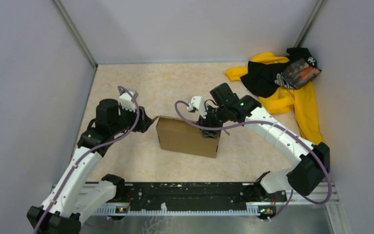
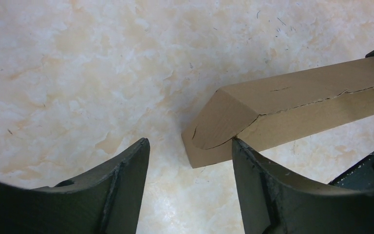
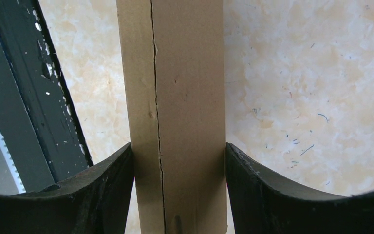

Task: Fold the paper box

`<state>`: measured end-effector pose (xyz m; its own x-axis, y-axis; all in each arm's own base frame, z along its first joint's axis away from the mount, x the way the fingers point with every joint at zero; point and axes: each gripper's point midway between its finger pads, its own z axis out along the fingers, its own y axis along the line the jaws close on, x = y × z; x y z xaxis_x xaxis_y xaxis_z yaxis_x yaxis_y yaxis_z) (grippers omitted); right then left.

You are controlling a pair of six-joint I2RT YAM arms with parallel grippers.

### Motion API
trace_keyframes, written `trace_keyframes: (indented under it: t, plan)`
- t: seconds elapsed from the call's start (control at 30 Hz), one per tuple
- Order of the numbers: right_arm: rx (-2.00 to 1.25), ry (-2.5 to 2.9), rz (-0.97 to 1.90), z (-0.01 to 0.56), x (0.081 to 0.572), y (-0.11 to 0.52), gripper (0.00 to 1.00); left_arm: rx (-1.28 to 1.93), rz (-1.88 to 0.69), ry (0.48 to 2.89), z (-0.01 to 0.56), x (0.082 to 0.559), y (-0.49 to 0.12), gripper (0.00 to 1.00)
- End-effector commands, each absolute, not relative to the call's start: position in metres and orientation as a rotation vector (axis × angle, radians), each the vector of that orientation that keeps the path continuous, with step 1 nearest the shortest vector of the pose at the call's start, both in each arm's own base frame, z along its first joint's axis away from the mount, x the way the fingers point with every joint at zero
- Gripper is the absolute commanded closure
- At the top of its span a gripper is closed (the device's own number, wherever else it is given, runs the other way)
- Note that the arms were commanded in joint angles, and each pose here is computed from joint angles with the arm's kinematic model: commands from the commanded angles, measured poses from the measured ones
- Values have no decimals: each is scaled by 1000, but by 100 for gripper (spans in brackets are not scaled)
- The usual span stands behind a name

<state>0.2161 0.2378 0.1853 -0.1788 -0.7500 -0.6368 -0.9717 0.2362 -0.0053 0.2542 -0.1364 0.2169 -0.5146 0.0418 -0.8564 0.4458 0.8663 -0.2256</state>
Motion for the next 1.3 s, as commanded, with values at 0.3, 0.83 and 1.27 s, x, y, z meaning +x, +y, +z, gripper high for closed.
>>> trace_keyframes:
  t: [0.3,0.83,1.27]
  plan:
    - [-1564,1956,587,184,216,247,50,421,-568,1984,239,259,-151,44]
    - [-1557,1949,602,184,216,250,54,427,-564,2005,242,266,-157,59]
    - [-1560,1950,595,178,217,253,56,451,-570,2034,240,264,-163,71]
